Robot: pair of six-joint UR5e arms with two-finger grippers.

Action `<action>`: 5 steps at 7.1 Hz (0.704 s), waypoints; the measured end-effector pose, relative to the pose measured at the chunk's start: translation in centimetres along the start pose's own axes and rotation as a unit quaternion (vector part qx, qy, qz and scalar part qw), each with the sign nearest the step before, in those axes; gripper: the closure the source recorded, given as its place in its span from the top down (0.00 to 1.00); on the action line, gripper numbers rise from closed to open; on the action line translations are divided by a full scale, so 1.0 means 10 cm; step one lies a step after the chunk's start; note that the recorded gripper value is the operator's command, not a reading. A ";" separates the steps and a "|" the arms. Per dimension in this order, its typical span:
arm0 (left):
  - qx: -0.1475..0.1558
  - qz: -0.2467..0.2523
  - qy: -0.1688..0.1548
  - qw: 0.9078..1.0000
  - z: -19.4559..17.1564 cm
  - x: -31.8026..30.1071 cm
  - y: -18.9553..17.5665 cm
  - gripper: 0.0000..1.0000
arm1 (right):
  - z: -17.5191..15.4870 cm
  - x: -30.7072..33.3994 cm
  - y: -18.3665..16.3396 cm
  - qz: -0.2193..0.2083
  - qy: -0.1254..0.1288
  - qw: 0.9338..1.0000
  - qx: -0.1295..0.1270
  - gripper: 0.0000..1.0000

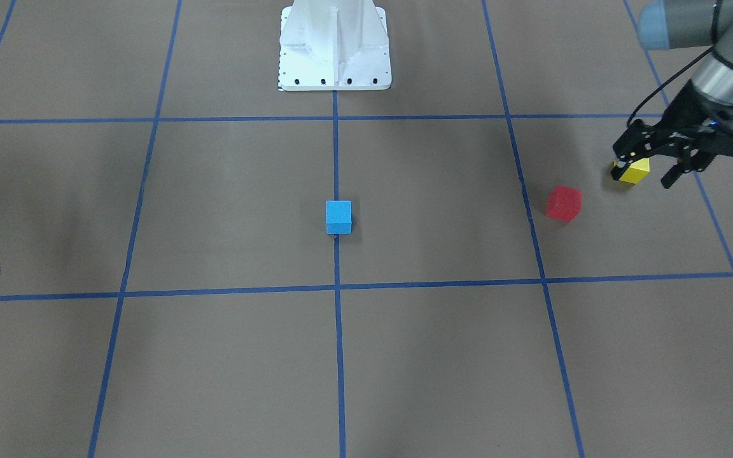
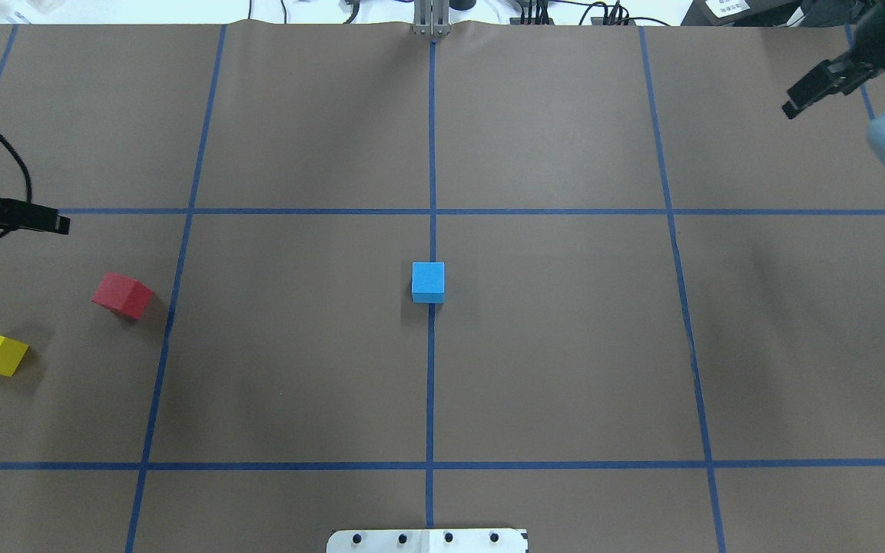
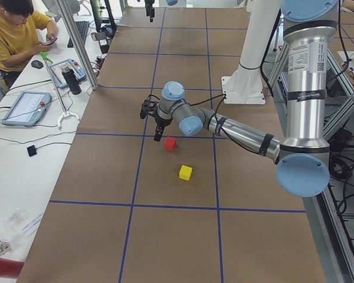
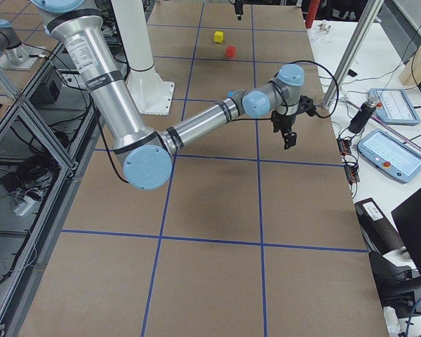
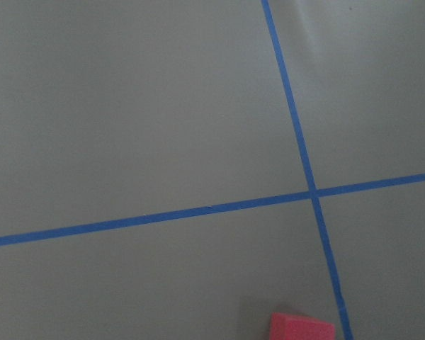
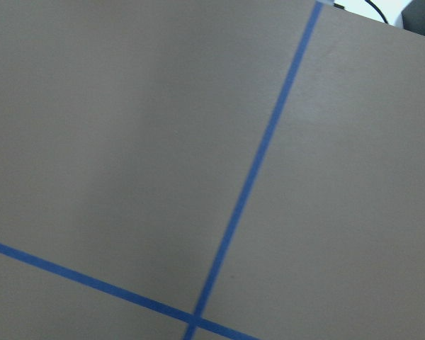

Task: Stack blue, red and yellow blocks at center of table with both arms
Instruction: 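Withdraw the right arm while the left gripper reaches to the red cube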

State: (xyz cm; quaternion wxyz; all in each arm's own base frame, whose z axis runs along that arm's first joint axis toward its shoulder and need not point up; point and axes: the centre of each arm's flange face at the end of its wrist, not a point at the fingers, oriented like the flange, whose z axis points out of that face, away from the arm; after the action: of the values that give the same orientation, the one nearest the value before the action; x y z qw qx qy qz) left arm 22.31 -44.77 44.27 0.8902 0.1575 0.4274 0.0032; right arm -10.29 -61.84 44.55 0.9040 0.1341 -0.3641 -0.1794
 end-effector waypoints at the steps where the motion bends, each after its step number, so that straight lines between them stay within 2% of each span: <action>1: -0.006 0.003 -0.009 1.000 0.30 0.25 0.13 1.00 | -0.02 0.44 0.37 -0.010 0.000 1.000 -0.007 1.00; 3: -0.023 0.016 -0.031 0.999 0.75 0.36 0.30 0.99 | -0.02 0.92 0.90 -0.014 0.003 1.000 -0.017 1.00; 5: -0.035 0.034 -0.043 0.998 0.97 0.28 0.34 0.99 | -0.01 1.01 1.01 -0.012 0.005 1.000 -0.020 1.00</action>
State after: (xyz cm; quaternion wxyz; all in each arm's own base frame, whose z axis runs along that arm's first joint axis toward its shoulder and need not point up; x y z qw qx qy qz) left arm 31.93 -43.85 48.75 0.9123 0.1406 0.3824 0.0416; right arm -1.14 -57.02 54.36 0.9060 0.1216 -0.3545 -0.1967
